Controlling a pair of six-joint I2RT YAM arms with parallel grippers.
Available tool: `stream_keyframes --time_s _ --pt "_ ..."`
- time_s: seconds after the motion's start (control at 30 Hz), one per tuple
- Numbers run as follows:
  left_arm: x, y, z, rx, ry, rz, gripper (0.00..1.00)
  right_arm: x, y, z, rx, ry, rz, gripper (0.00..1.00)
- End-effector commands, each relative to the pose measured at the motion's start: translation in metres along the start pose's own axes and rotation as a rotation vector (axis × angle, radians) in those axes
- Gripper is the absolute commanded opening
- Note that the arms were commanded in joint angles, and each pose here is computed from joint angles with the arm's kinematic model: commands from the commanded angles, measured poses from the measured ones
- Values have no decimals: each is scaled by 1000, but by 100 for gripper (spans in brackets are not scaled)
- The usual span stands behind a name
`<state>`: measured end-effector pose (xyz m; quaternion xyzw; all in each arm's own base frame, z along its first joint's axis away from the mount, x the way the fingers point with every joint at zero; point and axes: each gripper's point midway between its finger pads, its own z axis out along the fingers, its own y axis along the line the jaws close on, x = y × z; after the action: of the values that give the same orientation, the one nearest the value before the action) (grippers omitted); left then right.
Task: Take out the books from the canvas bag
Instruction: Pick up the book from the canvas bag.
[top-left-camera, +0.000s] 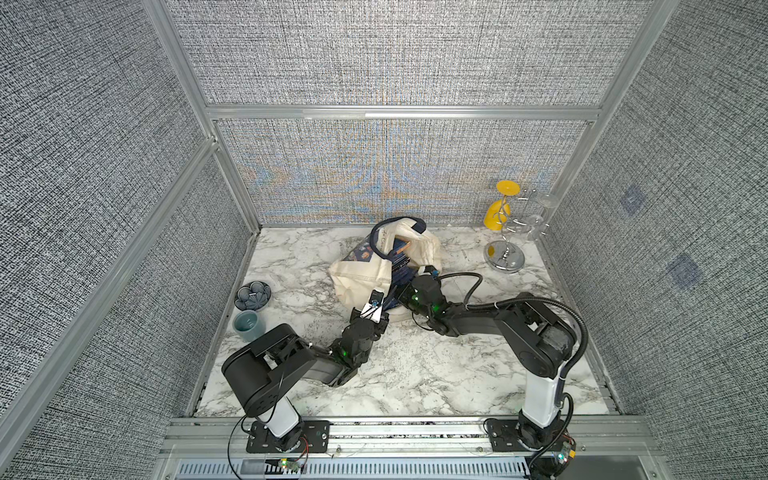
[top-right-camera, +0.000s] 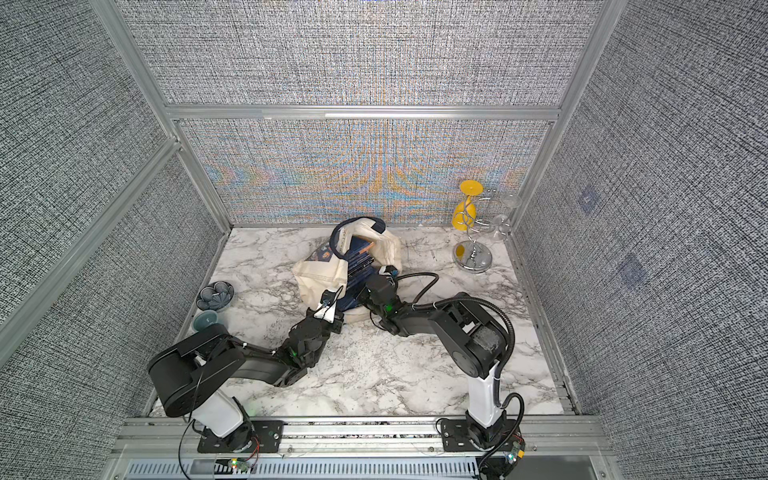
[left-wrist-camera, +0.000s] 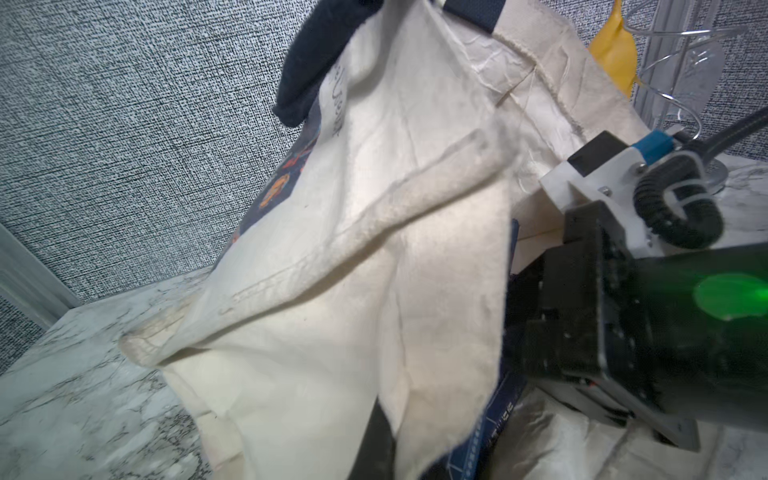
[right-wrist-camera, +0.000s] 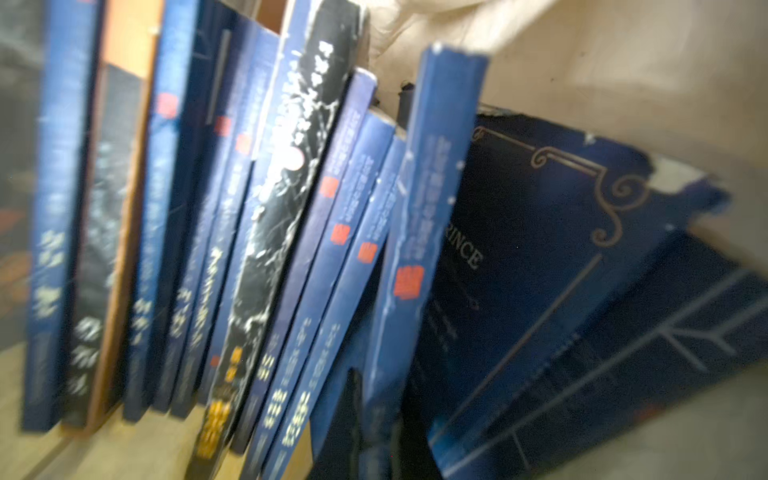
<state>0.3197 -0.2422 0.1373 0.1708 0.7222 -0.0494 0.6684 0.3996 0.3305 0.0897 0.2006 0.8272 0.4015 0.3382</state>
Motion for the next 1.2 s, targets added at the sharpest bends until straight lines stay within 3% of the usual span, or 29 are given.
stream_keyframes --time_s 0.0,0.17,0.8,1.03,1.17 --pt "-15 8 0 -49 -64 -36 0 4 30 -9 -99 38 -106 0" --pt "-10 17 1 -111 -55 -43 0 2 46 -25 -133 57 -175 0" --pt "-5 27 -2 -163 -72 -78 0 -26 91 -114 -255 16 -363 0" --pt "-5 35 -5 -200 -69 -90 0 -32 82 -156 -250 -8 -386 0" --pt "-5 37 -8 -204 -69 -111 0 -49 60 -188 -173 -119 -392 0"
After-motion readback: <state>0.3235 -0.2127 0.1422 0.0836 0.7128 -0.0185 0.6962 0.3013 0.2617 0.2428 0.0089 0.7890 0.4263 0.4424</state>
